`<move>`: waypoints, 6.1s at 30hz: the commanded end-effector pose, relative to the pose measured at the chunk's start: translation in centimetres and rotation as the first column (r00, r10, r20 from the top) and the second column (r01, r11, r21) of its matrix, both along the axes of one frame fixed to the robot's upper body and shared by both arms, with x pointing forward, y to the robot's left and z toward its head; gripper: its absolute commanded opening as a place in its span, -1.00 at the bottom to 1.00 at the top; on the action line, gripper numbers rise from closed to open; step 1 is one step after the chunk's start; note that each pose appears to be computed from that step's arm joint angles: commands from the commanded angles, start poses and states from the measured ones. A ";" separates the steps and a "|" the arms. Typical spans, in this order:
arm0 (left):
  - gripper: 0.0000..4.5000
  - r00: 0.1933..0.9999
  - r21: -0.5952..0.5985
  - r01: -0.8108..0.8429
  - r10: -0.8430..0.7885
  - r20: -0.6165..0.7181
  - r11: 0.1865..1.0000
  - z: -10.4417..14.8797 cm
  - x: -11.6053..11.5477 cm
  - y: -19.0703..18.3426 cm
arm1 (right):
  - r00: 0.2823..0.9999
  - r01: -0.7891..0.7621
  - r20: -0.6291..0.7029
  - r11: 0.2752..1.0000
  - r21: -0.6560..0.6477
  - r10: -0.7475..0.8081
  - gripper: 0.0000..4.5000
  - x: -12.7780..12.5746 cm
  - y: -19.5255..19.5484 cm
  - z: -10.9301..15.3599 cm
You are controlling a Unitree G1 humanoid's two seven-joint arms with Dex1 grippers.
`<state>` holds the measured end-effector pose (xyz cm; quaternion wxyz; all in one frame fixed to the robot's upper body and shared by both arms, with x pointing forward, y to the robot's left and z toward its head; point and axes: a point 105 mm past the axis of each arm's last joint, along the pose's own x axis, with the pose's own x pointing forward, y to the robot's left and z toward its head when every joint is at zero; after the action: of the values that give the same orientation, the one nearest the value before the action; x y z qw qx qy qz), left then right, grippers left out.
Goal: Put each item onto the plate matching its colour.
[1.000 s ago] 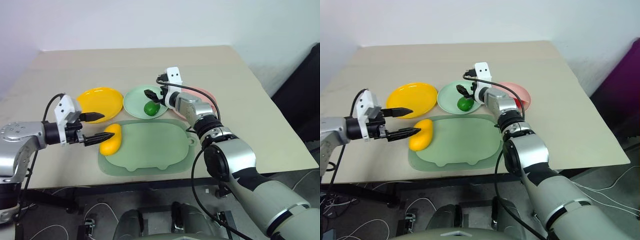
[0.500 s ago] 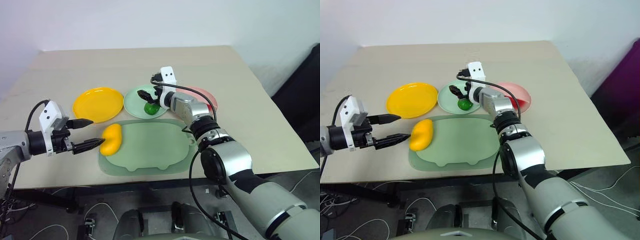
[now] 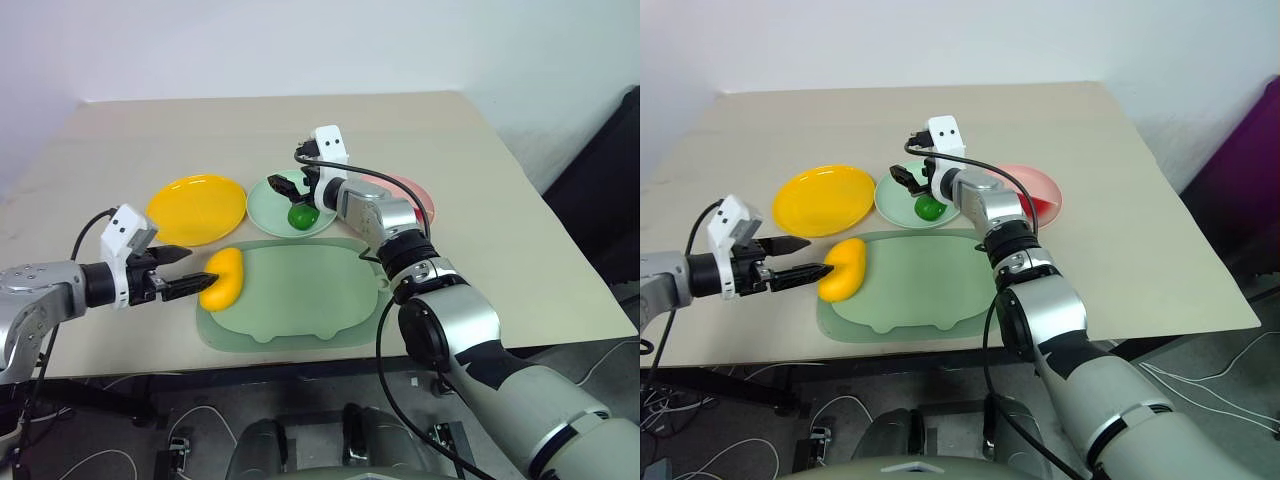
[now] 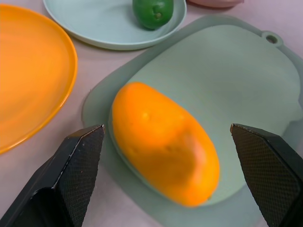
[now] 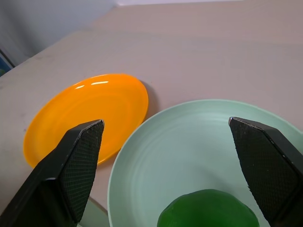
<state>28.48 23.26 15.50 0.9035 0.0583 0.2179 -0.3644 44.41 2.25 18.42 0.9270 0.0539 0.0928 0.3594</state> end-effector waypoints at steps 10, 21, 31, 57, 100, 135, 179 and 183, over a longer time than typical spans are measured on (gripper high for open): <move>1.00 0.997 0.010 -0.055 0.056 -0.046 0.998 0.2 0.7 -0.7 | 0.999 -0.010 0.040 0.999 0.049 0.008 0.99 -0.3 0.8 1.6; 1.00 0.996 -0.023 -0.061 0.059 -0.067 0.998 1.1 1.1 -3.2 | 0.999 -0.024 0.042 0.997 0.070 0.021 0.99 -0.7 1.7 1.8; 1.00 0.986 0.043 -0.144 0.147 -0.079 0.989 1.5 1.9 -2.9 | 0.999 -0.012 0.031 0.998 0.069 0.010 0.99 -0.6 1.5 1.3; 1.00 0.980 0.048 -0.146 0.151 -0.126 0.988 1.4 1.0 -3.4 | 0.848 -0.513 -0.007 0.818 -0.259 0.530 0.99 -7.5 -5.4 0.2; 1.00 0.916 0.018 -0.280 0.272 -0.296 0.960 -1.0 2.4 -4.3 | 0.805 -0.551 0.074 0.789 -0.271 0.588 0.99 -9.8 -3.4 2.1; 1.00 0.851 0.091 -0.325 0.333 -0.406 0.941 -3.2 2.5 -2.7 | 0.824 -0.505 0.129 0.818 -0.275 0.552 0.99 -9.4 -3.0 3.3; 1.00 0.876 0.183 -0.280 0.329 -0.352 0.942 -4.6 3.7 -4.4 | 0.824 -0.494 0.154 0.824 -0.277 0.546 0.99 -9.6 -2.7 4.0; 1.00 0.887 0.203 -0.272 0.327 -0.325 0.941 -4.6 3.9 -4.3 | 0.826 -0.491 0.153 0.826 -0.279 0.543 0.99 -9.5 -2.7 3.9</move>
<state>32.39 18.89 11.19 0.8890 0.0242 0.4068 -0.2089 35.24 -0.82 20.05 0.8013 -0.1101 0.0809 0.5824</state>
